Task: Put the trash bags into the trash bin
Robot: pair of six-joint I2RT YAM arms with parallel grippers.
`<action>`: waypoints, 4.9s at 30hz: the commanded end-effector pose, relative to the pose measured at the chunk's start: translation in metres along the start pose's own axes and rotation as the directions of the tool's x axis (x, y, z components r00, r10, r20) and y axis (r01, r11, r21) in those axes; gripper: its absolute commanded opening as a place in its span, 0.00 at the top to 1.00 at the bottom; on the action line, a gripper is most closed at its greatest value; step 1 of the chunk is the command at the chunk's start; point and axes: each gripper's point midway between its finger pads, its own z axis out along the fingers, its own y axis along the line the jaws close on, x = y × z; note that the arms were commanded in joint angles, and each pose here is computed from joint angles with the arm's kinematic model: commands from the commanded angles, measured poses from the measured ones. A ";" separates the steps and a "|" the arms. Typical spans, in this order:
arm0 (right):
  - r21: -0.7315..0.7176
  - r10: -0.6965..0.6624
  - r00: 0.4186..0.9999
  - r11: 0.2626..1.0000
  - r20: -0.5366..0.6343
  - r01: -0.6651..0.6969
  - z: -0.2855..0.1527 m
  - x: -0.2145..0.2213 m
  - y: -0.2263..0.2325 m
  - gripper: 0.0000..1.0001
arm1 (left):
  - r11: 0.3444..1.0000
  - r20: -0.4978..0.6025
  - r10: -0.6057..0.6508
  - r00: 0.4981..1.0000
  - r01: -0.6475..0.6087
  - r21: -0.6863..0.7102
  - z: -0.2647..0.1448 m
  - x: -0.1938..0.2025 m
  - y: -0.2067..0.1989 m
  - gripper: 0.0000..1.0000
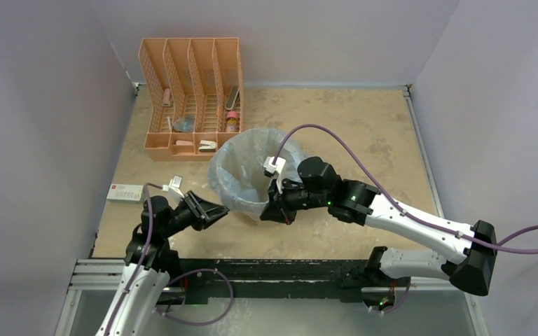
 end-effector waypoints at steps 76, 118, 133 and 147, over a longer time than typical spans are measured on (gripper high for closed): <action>0.459 0.152 0.682 0.634 0.715 -0.622 -0.144 -0.025 -0.194 0.11 | 0.904 0.109 0.299 0.948 -0.245 -0.351 0.016 -0.082 -0.004 0.84; 0.207 0.475 0.647 0.688 0.596 -0.696 -0.056 0.051 -0.207 0.36 | 0.900 0.057 0.340 0.939 -0.307 -0.308 0.036 -0.078 0.018 1.00; 0.250 0.379 0.723 0.760 0.578 -0.599 -0.075 0.009 -0.207 0.40 | 0.874 0.050 0.374 0.926 -0.334 -0.352 0.030 -0.087 0.008 0.93; 0.177 0.552 0.713 0.723 0.433 -0.668 -0.024 0.080 -0.221 0.77 | 0.909 -0.045 0.340 0.939 -0.341 -0.238 0.055 -0.068 0.026 0.98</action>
